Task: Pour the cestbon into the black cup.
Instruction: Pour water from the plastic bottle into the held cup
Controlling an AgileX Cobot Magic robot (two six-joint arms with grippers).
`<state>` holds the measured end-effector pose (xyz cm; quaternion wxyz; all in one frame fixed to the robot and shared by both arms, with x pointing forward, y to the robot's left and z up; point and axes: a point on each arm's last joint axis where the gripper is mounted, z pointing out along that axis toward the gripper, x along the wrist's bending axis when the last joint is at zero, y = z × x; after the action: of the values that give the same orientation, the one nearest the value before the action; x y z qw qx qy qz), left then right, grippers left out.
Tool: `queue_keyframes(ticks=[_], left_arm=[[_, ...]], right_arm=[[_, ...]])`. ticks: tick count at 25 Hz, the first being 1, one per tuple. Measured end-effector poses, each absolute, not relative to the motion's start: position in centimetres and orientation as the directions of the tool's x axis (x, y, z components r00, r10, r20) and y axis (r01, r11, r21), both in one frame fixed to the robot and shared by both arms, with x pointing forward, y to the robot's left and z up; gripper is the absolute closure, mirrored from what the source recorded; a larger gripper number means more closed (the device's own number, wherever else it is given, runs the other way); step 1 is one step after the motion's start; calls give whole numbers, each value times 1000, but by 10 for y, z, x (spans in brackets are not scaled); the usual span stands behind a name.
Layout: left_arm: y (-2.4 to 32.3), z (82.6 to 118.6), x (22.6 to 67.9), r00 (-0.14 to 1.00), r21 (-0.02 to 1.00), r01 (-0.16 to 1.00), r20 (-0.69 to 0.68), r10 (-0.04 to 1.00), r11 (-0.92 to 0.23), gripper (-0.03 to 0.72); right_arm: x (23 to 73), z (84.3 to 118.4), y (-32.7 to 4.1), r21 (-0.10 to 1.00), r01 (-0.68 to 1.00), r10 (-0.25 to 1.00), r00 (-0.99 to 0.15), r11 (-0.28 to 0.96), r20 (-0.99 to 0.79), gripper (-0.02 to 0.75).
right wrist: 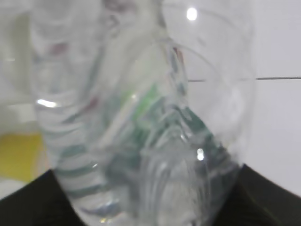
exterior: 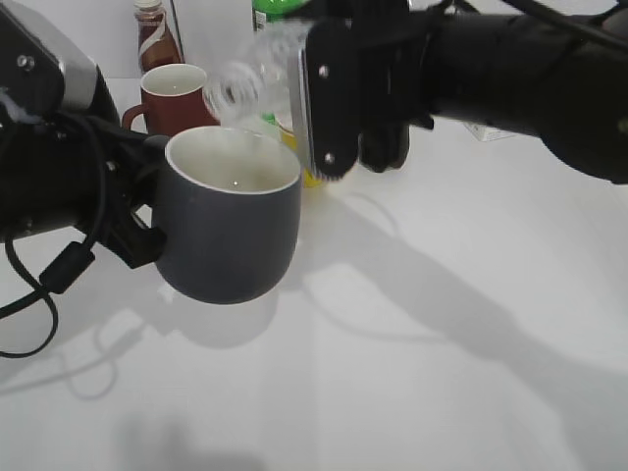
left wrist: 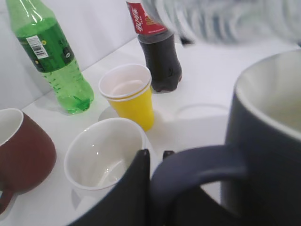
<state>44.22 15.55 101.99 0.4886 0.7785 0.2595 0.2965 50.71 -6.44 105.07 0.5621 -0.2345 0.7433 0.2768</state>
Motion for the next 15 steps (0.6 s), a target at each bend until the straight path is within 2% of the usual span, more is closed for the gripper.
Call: queue_keyframes(ticks=[6, 15], left_arm=[[155, 1020, 442, 690, 915, 114, 208, 693, -388, 646], [156, 1023, 441, 688, 918, 106, 210, 694, -382, 646]], right_arm=[[512, 1064, -66, 74, -649, 12, -100, 757, -995, 278], [512, 1066, -67, -23, -650, -50, -23, 759, -998, 278]])
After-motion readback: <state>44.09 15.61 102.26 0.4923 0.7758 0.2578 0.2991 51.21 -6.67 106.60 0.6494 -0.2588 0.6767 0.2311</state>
